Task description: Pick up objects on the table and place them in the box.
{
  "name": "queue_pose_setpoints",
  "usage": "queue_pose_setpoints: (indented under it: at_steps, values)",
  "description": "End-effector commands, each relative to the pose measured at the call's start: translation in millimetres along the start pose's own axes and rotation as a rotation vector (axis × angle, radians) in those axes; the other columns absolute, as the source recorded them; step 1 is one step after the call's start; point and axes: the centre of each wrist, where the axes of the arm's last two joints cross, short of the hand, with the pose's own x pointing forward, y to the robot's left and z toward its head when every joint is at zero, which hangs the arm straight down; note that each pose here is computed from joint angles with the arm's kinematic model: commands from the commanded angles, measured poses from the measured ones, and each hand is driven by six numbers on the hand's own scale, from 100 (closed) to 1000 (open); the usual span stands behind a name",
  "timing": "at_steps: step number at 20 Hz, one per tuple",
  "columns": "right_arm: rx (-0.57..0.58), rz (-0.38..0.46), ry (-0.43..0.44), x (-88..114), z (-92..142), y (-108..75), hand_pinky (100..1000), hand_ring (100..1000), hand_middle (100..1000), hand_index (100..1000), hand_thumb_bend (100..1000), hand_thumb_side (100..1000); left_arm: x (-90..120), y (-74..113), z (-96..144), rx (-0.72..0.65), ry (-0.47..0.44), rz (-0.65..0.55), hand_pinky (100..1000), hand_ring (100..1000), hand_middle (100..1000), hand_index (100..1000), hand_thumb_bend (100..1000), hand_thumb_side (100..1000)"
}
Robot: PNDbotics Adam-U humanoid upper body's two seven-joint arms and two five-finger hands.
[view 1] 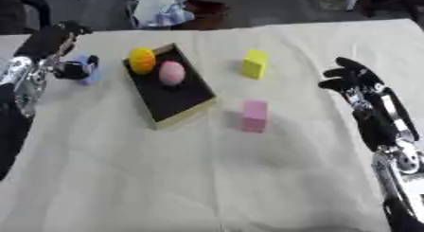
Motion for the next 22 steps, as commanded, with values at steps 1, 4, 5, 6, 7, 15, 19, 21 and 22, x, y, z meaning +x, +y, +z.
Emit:
queue_pose_setpoints:
  at_steps: [1, 4, 5, 6, 7, 15, 19, 21, 22]
  values:
    - [-0.001, 0.017, -0.016, 5, -3, -4.9, 845, 694, 693, 874, 100, 595, -19, 17.1, 2, -0.023, 0.071, 0.018, 764, 735, 780, 890, 194, 405]
    - [0.001, 0.014, -0.017, 5, -3, -4.3, 845, 694, 693, 874, 100, 594, -20, 14.2, 3, -0.062, 0.124, 0.041, 767, 743, 796, 898, 225, 485]
    - [0.002, 0.013, -0.017, 5, -3, -4.2, 845, 694, 692, 874, 100, 594, -20, 12.3, 3, -0.069, 0.142, 0.041, 764, 742, 797, 898, 234, 484]
    - [0.003, 0.013, -0.017, 5, -3, -4.0, 845, 694, 692, 874, 100, 594, -20, 10.0, 3, -0.075, 0.159, 0.04, 763, 742, 798, 899, 237, 490]
    - [0.003, 0.012, -0.017, 5, -3, -4.0, 845, 694, 692, 874, 100, 594, -20, 7.2, 3, -0.08, 0.178, 0.038, 761, 741, 800, 900, 243, 506]
    - [0.003, 0.012, -0.019, 5, -3, -4.1, 845, 694, 692, 875, 100, 593, -21, -18.1, 6, -0.124, 0.279, 0.053, 744, 711, 781, 899, 245, 595]
    - [0.002, 0.012, -0.02, 5, -3, -4.2, 845, 693, 692, 875, 100, 593, -21, -27.2, 8, -0.148, 0.287, 0.073, 738, 699, 772, 896, 293, 702]
    - [0.002, 0.012, -0.019, 5, -3, -4.4, 845, 693, 692, 875, 100, 594, -20, -28.8, 8, -0.147, 0.29, 0.075, 735, 696, 770, 895, 306, 724]
    - [0.003, 0.012, -0.019, 5, -3, -4.3, 845, 693, 692, 875, 100, 594, -20, -29.5, 8, -0.144, 0.294, 0.075, 734, 695, 769, 894, 310, 733]
